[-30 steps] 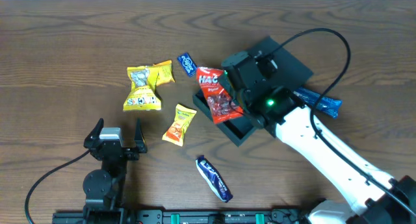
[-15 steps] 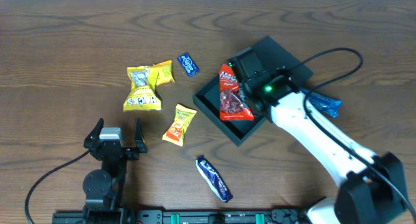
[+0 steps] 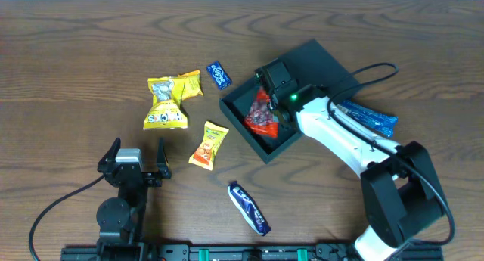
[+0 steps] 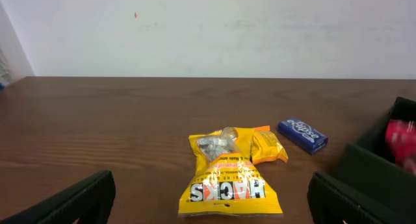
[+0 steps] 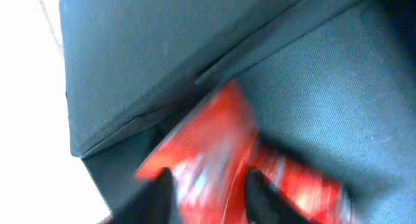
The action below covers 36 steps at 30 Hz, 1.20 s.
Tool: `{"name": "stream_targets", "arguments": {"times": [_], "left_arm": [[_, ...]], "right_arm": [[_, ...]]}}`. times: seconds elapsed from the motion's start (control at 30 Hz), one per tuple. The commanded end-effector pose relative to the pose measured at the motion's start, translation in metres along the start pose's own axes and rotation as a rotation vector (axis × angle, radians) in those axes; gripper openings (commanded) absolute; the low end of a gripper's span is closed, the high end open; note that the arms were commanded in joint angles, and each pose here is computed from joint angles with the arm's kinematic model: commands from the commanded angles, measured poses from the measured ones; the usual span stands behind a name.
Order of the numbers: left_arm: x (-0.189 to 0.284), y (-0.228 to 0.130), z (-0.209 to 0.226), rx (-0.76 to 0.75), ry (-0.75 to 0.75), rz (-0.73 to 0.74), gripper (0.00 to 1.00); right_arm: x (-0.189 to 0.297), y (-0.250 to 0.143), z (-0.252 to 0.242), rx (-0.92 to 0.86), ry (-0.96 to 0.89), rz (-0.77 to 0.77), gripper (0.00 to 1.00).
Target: Pack container
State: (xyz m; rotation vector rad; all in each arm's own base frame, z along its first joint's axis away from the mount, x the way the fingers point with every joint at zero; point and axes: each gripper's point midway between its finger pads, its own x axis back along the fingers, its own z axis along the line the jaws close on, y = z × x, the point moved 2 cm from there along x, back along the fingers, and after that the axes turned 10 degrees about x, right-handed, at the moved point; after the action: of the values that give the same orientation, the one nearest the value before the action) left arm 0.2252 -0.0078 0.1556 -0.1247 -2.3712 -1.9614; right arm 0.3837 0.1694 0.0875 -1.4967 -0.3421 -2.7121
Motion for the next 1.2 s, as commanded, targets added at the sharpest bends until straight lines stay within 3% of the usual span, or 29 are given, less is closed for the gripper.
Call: {"name": "stream_targets", "arguments": {"times": [0.0, 0.07, 0.13, 0.17, 0.27, 0.3, 0.33, 0.37, 0.5, 0.63, 0.8, 1.17], "left_arm": [[0.0, -0.017, 0.006, 0.009, 0.026, 0.059, 0.95], [0.0, -0.017, 0.006, 0.009, 0.026, 0.059, 0.95], [0.0, -0.017, 0.006, 0.009, 0.026, 0.059, 0.95], [0.0, -0.017, 0.006, 0.009, 0.026, 0.059, 0.95], [0.0, -0.017, 0.006, 0.009, 0.026, 0.059, 0.95], [0.0, -0.017, 0.006, 0.009, 0.026, 0.059, 0.95], [0.0, -0.017, 0.006, 0.009, 0.026, 0.059, 0.95], [0.0, -0.017, 0.006, 0.009, 0.026, 0.059, 0.95], [0.0, -0.017, 0.006, 0.009, 0.026, 0.06, 0.95], [0.0, -0.017, 0.006, 0.009, 0.026, 0.06, 0.95], [0.0, -0.017, 0.006, 0.009, 0.026, 0.059, 0.95], [0.0, -0.017, 0.006, 0.009, 0.026, 0.06, 0.95]], "right_arm": [[0.009, 0.008, 0.013, -0.013, 0.041, -0.027, 0.54], [0.021, 0.006, 0.021, -0.02, 0.078, -0.013, 0.67], [0.038, 0.004, 0.032, -0.005, 0.135, 0.001, 0.68], [0.052, 0.004, 0.041, 0.081, 0.187, -0.005, 0.54], [0.078, 0.005, 0.048, 0.292, 0.239, -0.037, 0.34], [0.085, 0.006, 0.046, 0.36, 0.24, -0.054, 0.23], [0.091, 0.007, 0.043, 0.409, 0.234, -0.067, 0.06], [0.096, 0.009, 0.038, 0.455, 0.22, -0.082, 0.01], [0.106, 0.016, -0.006, 0.61, 0.048, -0.058, 0.01], [0.103, 0.025, -0.046, 0.566, -0.142, 0.007, 0.01], [0.096, 0.018, -0.049, 0.571, -0.162, 0.114, 0.02], [0.037, 0.002, -0.053, 0.66, -0.227, 0.144, 0.01]]}}
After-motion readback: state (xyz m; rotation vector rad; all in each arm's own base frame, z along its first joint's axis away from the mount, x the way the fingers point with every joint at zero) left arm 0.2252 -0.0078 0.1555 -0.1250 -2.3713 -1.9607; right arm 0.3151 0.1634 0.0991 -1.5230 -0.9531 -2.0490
